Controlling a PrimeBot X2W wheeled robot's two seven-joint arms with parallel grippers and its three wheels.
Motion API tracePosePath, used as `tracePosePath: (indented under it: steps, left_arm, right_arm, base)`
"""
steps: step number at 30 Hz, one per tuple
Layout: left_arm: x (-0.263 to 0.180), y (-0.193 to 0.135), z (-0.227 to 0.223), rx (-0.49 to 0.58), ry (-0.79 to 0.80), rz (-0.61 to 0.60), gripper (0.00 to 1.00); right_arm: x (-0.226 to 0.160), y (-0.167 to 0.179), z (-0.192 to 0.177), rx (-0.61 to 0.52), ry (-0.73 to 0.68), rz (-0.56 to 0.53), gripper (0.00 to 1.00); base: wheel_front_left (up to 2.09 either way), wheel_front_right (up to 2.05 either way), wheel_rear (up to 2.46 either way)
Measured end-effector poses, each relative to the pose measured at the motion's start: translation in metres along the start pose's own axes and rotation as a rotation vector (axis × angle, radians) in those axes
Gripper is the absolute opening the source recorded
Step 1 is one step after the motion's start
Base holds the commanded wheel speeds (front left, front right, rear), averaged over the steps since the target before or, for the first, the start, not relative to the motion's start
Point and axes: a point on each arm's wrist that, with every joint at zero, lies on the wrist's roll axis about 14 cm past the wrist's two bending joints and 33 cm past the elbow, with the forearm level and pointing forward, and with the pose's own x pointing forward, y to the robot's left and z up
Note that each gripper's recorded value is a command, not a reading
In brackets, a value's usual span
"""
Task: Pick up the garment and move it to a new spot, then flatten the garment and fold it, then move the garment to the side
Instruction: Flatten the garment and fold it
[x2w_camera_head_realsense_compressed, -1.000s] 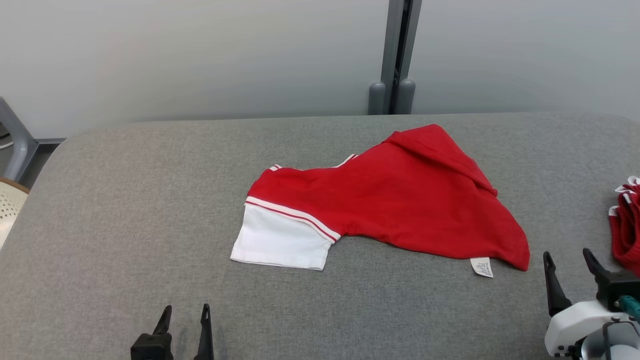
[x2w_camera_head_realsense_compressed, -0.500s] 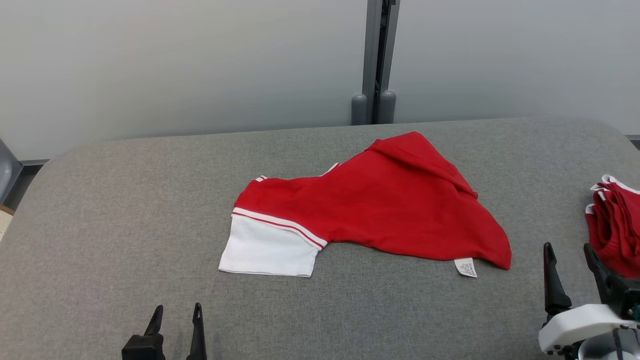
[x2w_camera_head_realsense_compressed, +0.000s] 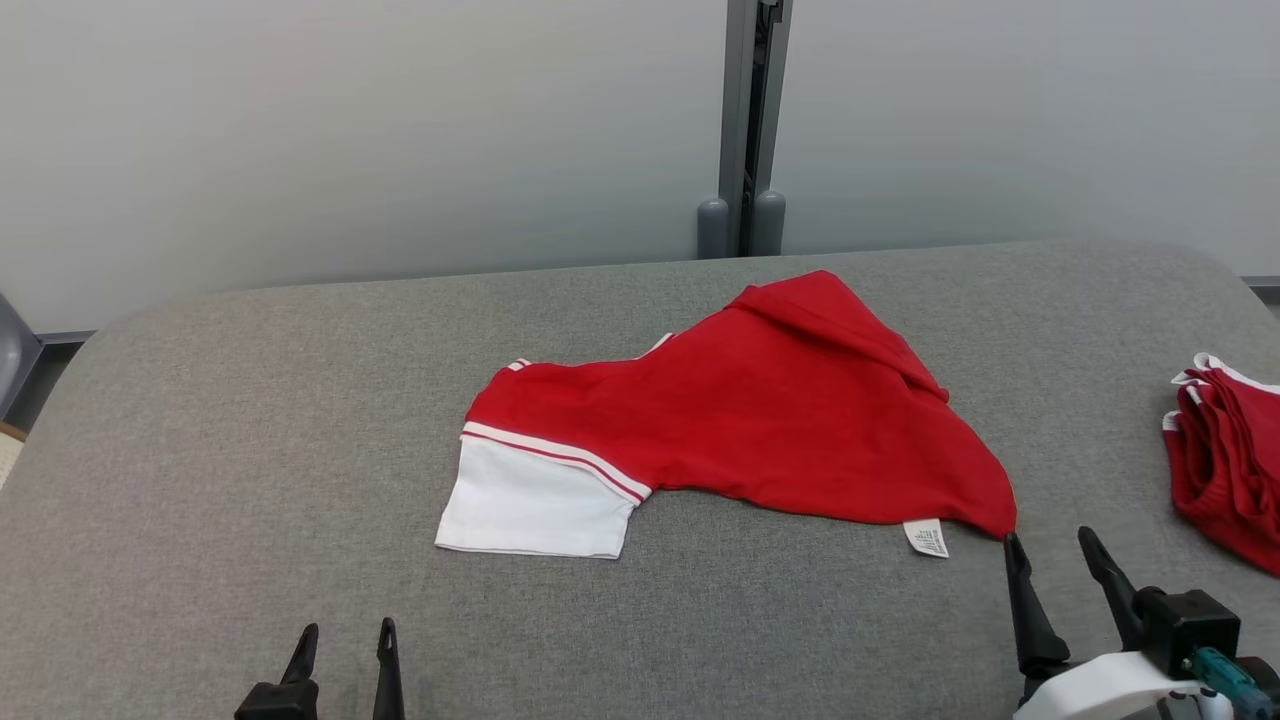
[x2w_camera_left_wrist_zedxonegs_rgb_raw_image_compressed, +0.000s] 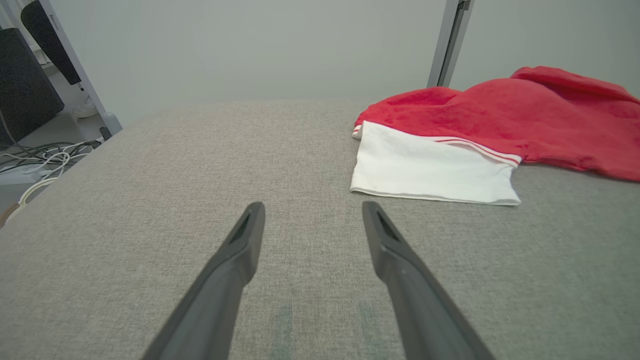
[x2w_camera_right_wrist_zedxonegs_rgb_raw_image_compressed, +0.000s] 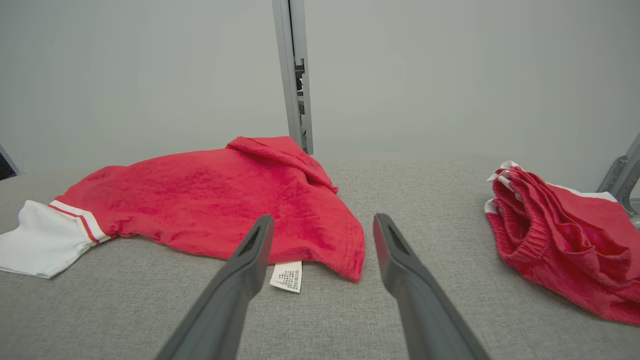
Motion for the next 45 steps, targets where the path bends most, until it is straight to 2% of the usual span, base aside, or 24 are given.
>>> tracePosePath:
  steps: [10, 17, 25, 36, 45]
  left_arm:
    - [-0.002, 0.001, 0.002, 0.006, -0.008, 0.000, 1.00]
    - [-0.004, 0.000, 0.001, 0.004, -0.005, -0.006, 1.00]
    - [0.005, -0.017, -0.007, -0.018, 0.030, -0.049, 1.00]
    - [0.045, -0.042, -0.005, -0.059, 0.051, -0.099, 1.00]
    - [0.086, -0.049, -0.017, -0.102, 0.108, -0.094, 1.00]
  right_arm:
    - [-0.007, 0.025, -0.008, 0.013, 0.022, 0.075, 1.00]
    - [-0.010, 0.026, -0.011, 0.011, 0.029, 0.077, 1.00]
    - [-0.007, 0.024, -0.029, 0.002, 0.088, 0.074, 1.00]
    - [0.018, 0.021, -0.048, 0.018, 0.148, 0.065, 1.00]
    - [0.040, 0.013, -0.053, 0.036, 0.154, 0.040, 1.00]
  base:
    - [0.00, 0.00, 0.00]
    - [0.00, 0.00, 0.00]
    - [0.00, 0.00, 0.00]
    - [0.00, 0.00, 0.00]
    - [0.00, 0.00, 0.00]
